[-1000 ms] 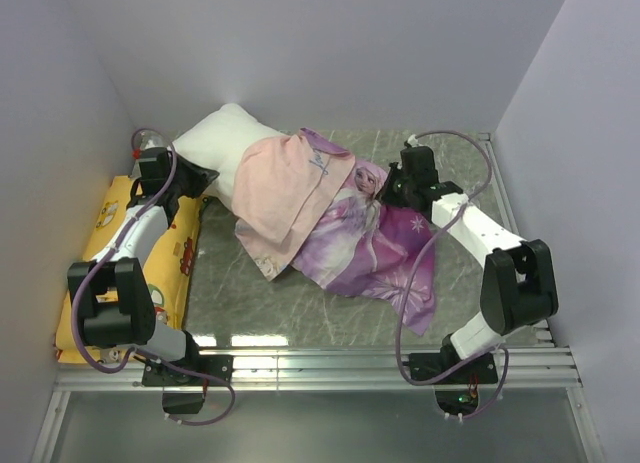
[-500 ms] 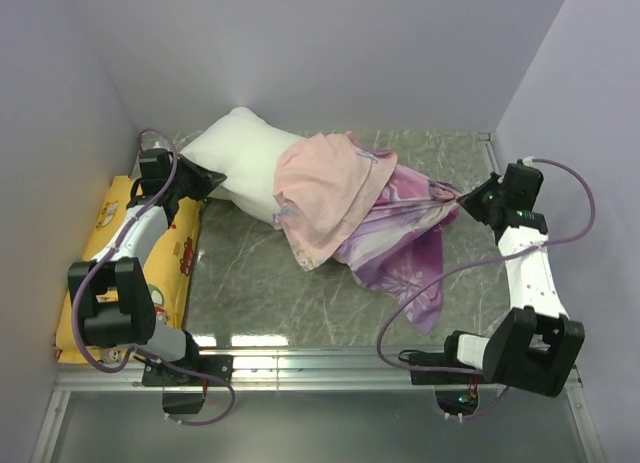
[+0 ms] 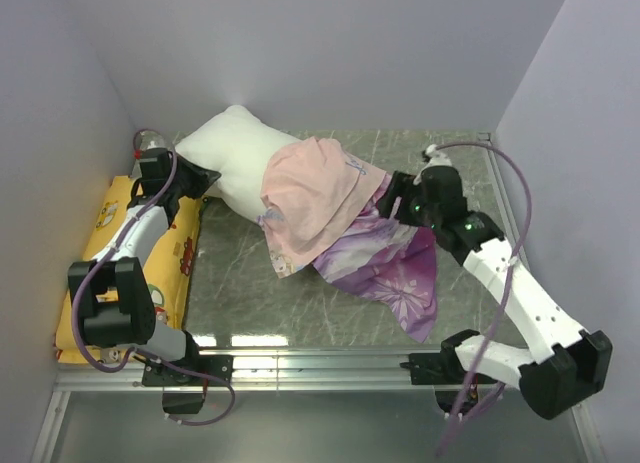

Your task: Remove the pillowcase from the pillow

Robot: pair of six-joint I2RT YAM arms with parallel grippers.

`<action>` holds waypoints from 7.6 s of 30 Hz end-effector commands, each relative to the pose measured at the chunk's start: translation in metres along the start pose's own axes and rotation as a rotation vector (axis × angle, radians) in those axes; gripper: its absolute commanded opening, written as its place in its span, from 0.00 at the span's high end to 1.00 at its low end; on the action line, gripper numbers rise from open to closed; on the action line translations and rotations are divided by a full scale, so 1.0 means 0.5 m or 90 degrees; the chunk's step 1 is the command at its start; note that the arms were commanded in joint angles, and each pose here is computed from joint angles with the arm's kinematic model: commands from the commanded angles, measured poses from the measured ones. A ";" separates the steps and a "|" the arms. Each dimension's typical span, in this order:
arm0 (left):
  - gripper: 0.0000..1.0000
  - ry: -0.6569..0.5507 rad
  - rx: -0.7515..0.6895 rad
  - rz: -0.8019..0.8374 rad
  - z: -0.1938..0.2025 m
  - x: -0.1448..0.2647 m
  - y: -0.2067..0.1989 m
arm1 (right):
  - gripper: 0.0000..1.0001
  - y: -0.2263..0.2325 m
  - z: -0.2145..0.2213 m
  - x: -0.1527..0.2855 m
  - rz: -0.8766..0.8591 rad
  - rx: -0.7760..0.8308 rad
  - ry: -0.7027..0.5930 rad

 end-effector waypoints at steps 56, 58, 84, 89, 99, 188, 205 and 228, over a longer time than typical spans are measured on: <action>1.00 0.007 -0.087 0.035 0.055 -0.037 -0.090 | 0.15 0.075 0.097 0.145 -0.016 0.124 -0.061; 0.99 -0.001 -0.091 0.053 0.057 -0.036 -0.106 | 0.11 0.109 0.122 0.134 -0.048 0.148 -0.049; 1.00 -0.019 -0.258 0.165 0.055 0.137 -0.375 | 1.00 0.171 -0.120 0.225 -0.052 0.163 -0.129; 0.75 0.050 -0.242 0.136 0.104 0.010 -0.315 | 0.94 0.082 -0.007 -0.017 0.035 0.136 0.019; 0.36 0.056 -0.284 0.218 0.137 0.055 -0.369 | 0.73 -0.093 0.145 -0.269 0.169 0.085 0.212; 1.00 -0.021 -0.129 0.040 0.063 -0.139 -0.141 | 1.00 -0.129 -0.225 0.507 0.290 -0.051 -0.332; 1.00 0.055 -0.106 0.023 0.104 -0.205 -0.091 | 1.00 -0.072 -0.312 0.643 0.177 -0.062 -0.446; 1.00 0.097 -0.112 0.050 0.152 -0.176 -0.086 | 1.00 -0.045 -0.282 0.330 0.180 -0.017 -0.285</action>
Point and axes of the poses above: each gripper's point midway between its finger pads, its own x axis back along the fingers, its own y axis along the line the jaws close on, z = x × y, the point moved 2 cm from there along x, back along the fingers, and after that the axes turned 12 degrees about x, right-handed, at the moved point
